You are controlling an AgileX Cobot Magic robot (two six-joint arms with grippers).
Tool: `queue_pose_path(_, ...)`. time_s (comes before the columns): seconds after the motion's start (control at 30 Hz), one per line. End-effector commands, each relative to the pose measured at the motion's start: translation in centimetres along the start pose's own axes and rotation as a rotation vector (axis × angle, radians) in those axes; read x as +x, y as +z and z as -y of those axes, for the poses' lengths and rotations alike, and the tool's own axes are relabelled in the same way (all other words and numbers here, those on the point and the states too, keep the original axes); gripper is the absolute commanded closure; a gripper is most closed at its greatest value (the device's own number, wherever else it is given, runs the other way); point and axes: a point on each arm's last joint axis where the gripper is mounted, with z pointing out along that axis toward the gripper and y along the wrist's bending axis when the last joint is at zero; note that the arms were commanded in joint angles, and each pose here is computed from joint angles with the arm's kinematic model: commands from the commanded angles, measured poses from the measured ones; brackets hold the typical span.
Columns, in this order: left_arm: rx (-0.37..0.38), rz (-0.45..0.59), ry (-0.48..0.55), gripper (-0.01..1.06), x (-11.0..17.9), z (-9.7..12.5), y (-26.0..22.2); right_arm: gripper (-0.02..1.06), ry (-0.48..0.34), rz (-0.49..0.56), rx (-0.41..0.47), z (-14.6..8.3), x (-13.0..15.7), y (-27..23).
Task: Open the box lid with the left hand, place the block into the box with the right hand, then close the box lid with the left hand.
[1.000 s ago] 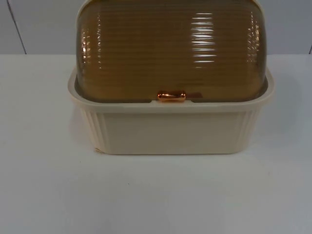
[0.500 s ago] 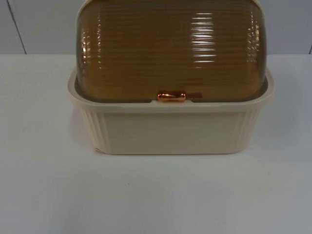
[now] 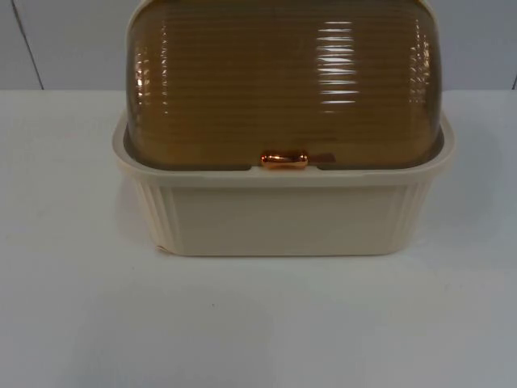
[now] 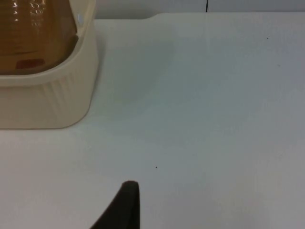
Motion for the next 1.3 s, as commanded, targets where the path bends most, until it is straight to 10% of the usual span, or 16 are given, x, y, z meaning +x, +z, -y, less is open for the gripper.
queue_pose_path(0.0,-0.003,0.008,-0.002,0.00,0.02,-0.06,0.10,0.00,0.004,0.007,-0.010,-0.04,0.01,0.02)
queue_pose_path(1.27,-0.044,0.005,-0.029,0.00,0.02,-0.02,0.11,0.00,0.017,0.008,0.000,-0.10,-0.01,0.01)
